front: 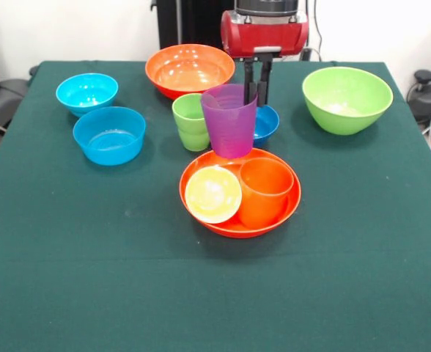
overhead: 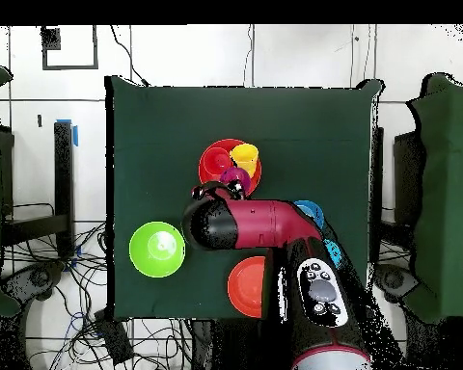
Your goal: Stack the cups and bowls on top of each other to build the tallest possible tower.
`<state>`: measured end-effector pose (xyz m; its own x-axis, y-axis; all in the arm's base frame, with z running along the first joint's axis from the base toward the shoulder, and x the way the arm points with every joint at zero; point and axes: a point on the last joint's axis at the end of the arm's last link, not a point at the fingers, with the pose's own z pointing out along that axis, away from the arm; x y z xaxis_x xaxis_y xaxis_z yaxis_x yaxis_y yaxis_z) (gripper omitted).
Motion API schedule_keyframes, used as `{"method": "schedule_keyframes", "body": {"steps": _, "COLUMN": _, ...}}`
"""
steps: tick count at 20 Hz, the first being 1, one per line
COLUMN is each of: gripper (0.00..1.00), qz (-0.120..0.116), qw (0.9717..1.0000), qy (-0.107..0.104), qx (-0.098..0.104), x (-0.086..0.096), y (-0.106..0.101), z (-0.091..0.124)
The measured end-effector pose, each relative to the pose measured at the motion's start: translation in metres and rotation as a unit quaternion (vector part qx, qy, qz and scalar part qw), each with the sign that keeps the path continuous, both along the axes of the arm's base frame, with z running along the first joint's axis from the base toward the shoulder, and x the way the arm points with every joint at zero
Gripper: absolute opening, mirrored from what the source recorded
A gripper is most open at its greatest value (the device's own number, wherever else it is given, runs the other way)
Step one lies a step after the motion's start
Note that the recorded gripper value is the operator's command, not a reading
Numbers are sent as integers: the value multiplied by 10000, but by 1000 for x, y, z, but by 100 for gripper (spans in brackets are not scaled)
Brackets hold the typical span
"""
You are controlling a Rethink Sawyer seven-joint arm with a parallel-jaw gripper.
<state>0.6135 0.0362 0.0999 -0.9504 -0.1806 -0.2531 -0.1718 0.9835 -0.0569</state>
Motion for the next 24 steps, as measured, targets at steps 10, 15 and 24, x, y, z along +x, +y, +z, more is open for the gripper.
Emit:
{"method": "schedule_keyframes", "body": {"steps": 10, "gripper": 0, "qz": -211, "qw": 9996, "qy": 73, "qx": 144, "x": -3, "y": -20, "z": -24}}
{"method": "schedule_keyframes", "body": {"steps": 15, "gripper": 0, "qz": -246, "qw": 9995, "qy": 58, "qx": 177, "x": -4, "y": -23, "z": -30}}
{"method": "schedule_keyframes", "body": {"steps": 24, "gripper": 0, "qz": -168, "qw": 9994, "qy": 44, "qx": 289, "x": -2, "y": -10, "z": -36}}
